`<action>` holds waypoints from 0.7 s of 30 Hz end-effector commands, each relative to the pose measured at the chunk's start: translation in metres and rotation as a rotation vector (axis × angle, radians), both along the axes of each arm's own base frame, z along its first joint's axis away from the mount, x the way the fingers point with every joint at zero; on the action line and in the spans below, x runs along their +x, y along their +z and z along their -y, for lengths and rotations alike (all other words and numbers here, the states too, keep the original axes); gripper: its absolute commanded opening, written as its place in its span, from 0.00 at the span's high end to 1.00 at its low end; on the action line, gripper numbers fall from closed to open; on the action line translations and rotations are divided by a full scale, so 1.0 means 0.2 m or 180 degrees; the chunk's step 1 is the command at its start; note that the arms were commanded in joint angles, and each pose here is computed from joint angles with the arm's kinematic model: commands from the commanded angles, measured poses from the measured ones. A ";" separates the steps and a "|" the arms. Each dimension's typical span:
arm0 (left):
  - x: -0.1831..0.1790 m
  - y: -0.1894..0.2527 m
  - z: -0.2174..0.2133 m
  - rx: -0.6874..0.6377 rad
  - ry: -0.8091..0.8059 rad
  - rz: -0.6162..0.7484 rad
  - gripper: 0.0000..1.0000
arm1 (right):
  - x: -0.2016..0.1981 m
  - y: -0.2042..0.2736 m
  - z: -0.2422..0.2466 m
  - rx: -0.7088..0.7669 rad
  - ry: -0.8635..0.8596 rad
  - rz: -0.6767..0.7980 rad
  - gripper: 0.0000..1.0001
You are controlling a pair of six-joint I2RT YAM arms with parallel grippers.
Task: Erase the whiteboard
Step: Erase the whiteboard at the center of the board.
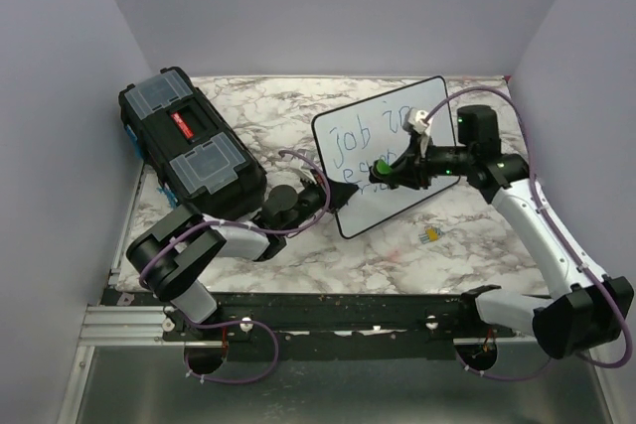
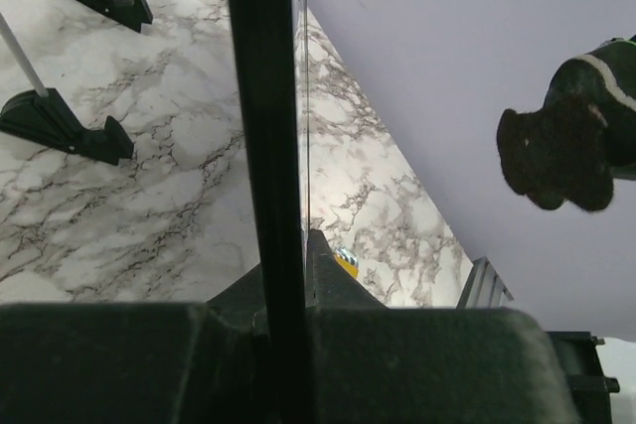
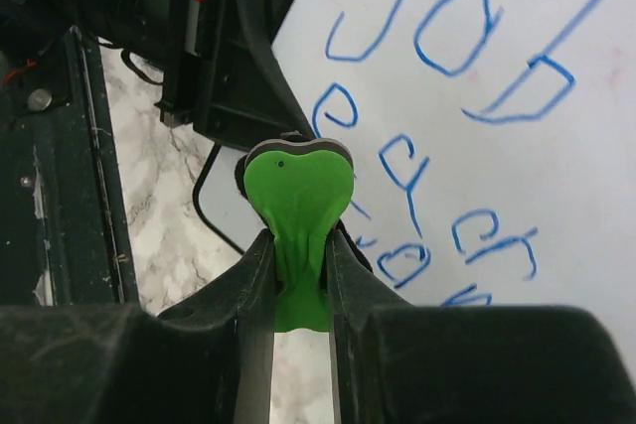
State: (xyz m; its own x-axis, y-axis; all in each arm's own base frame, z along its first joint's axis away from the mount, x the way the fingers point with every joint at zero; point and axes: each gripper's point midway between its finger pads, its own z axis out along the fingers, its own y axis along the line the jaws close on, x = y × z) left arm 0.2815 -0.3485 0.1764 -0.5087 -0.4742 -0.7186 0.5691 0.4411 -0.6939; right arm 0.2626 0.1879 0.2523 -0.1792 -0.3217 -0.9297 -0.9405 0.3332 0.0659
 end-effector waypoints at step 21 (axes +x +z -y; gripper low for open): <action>-0.08 0.58 -0.07 -0.0377 -0.0130 0.1045 1.00 | 0.09 0.39 -0.34 0.0098 0.0128 0.0591 0.99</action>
